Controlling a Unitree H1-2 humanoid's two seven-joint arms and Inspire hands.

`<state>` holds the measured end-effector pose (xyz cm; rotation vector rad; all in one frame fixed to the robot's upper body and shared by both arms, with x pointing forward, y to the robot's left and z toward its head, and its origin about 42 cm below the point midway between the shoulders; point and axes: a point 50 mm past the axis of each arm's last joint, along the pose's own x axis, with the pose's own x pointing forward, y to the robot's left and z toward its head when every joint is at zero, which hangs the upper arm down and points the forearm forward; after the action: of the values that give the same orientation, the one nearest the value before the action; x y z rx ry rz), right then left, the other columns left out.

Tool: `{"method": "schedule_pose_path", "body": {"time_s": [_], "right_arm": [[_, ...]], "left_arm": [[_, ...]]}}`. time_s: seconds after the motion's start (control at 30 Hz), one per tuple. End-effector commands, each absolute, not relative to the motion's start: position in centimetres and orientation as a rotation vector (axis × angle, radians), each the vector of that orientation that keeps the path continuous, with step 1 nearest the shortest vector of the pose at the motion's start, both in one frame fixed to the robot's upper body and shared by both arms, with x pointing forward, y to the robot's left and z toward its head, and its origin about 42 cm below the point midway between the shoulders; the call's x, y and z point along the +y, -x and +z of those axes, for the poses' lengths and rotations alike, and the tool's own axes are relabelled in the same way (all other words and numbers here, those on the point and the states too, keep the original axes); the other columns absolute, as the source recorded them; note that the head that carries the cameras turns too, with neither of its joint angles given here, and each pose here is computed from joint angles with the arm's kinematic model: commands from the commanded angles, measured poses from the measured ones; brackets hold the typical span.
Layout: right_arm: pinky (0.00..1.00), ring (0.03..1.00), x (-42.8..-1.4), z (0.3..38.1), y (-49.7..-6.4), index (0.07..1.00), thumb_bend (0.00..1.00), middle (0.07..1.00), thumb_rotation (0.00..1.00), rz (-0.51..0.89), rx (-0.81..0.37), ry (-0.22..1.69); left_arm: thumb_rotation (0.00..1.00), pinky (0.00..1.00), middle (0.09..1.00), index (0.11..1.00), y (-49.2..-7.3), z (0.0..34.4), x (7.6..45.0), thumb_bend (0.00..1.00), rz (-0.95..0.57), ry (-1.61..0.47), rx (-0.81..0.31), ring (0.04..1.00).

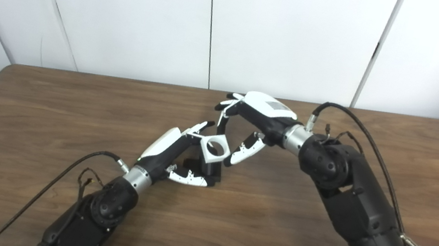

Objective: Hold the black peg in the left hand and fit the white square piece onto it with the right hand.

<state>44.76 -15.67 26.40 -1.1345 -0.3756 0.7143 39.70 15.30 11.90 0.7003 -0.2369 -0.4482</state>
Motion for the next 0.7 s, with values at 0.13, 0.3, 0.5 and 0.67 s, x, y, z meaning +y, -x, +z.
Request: {"method": "schedule_pose_path", "body": {"time_s": [0.13,0.3,0.5,0.67], "right_arm": [[1.00,0.979,-14.9,28.3,-45.0,0.481,0.52,0.866,0.14,0.691,-0.457,1.131],[1.00,0.980,-15.1,27.9,-45.1,0.481,0.52,0.864,0.14,0.698,-0.447,1.122],[1.00,0.978,-15.3,27.7,-45.3,0.481,0.52,0.867,0.14,0.700,-0.442,1.131],[1.00,0.979,-15.4,27.6,-45.3,0.481,0.52,0.869,0.14,0.702,-0.439,1.135]], "left_arm": [[0.07,1.00,1.000,0.493,-39.4,11.4,15.3,0.52,-0.482,-0.748,-0.206,1.000],[0.07,1.00,1.000,0.493,-39.3,11.5,15.3,0.52,-0.483,-0.749,-0.204,1.000],[0.07,1.00,1.000,0.493,-39.2,11.5,15.4,0.52,-0.478,-0.748,-0.202,1.000],[0.07,1.00,1.000,0.492,-39.1,11.5,15.6,0.52,-0.478,-0.750,-0.208,1.000]]}}
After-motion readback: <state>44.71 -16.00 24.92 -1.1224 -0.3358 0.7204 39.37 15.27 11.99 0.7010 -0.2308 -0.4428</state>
